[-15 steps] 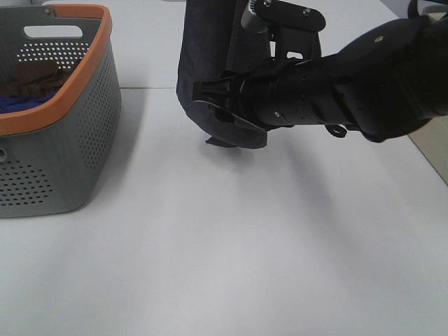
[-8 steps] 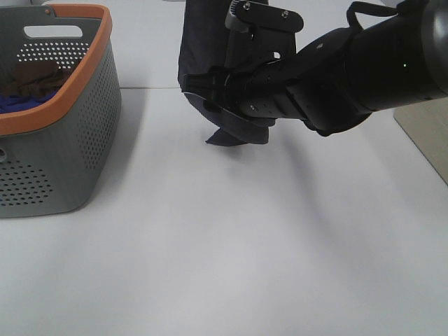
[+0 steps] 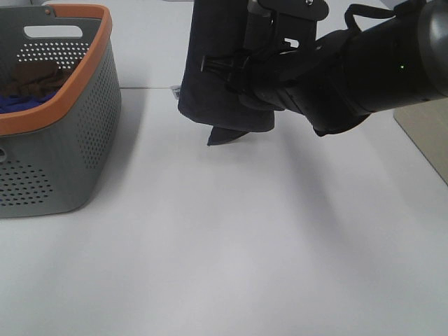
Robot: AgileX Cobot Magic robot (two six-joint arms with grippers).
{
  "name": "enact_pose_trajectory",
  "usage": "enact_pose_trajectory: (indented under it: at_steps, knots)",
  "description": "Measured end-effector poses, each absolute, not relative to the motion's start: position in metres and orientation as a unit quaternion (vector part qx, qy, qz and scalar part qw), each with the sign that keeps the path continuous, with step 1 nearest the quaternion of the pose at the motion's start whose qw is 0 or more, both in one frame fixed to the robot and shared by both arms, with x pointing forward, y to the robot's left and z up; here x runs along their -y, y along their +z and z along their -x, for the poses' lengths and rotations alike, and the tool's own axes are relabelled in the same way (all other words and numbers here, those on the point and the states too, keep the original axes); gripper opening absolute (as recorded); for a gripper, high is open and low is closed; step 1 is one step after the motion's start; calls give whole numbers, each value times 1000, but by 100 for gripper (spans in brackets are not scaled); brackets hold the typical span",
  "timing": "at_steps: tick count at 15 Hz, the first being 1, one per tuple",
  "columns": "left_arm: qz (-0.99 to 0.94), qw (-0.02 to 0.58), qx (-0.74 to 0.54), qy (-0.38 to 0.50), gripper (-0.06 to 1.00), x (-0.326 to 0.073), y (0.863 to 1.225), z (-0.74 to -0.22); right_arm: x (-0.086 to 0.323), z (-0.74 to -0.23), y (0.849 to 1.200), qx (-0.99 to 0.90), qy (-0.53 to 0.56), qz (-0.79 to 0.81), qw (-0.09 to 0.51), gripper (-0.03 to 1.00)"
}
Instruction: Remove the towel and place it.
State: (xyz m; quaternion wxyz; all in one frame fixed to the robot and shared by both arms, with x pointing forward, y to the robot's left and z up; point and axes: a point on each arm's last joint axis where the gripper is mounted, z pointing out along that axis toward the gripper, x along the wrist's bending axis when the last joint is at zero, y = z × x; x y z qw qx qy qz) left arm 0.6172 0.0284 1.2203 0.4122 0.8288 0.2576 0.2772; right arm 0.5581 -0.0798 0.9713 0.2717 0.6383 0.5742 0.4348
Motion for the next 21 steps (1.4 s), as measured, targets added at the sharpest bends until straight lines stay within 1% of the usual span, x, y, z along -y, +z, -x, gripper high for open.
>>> enact_pose_trajectory:
  at_steps: [4,8,10,11,13,15,19,21]
  knots:
    - [-829,412,-258,277,0,-28,1220,-617,88,-559,971,-573,404,-642,310,45]
    - [-829,413,-258,277,0,-28,1220,-617,91,-559,970,-567,391,-651,319,45]
    - [-829,413,-258,277,0,-28,1220,-617,95,-557,967,-571,366,-658,328,45]
    - [-828,413,-258,277,0,-28,1220,-617,100,-556,965,-578,335,-662,339,45]
    - [-828,413,-258,277,0,-28,1220,-617,102,-555,964,-582,317,-662,349,44]
    - [-828,413,-258,277,0,-28,1220,-617,104,-554,963,-589,304,-659,355,40]
    - [-828,413,-258,277,0,-28,1220,-617,105,-554,963,-599,294,-653,358,34]
    - [-828,413,-258,277,0,-28,1220,-617,105,-553,962,-602,289,-652,358,23]
